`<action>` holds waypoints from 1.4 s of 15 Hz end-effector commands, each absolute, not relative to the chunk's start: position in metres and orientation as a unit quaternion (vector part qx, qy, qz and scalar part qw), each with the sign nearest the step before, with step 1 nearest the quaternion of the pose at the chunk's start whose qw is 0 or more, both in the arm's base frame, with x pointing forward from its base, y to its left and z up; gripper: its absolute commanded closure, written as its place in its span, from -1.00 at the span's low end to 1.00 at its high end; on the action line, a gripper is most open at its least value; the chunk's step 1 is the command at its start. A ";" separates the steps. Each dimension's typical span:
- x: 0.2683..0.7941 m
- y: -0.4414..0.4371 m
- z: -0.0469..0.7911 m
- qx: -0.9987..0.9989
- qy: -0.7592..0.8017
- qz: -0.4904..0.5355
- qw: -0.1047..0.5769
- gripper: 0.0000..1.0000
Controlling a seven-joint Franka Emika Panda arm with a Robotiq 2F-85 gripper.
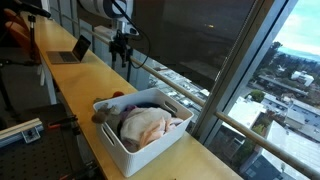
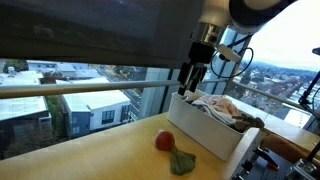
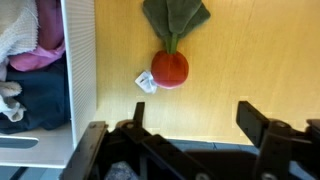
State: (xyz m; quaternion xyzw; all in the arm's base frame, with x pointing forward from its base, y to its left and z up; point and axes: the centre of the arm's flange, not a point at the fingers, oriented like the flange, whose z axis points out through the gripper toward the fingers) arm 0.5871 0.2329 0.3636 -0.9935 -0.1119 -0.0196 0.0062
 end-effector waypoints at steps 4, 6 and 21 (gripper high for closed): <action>0.591 0.178 0.383 -0.996 -0.081 -0.028 -0.015 -1.00; 0.604 0.147 0.379 -0.996 -0.068 -0.037 -0.034 -1.00; 0.646 -0.014 0.221 -0.991 -0.021 0.009 -0.132 -1.00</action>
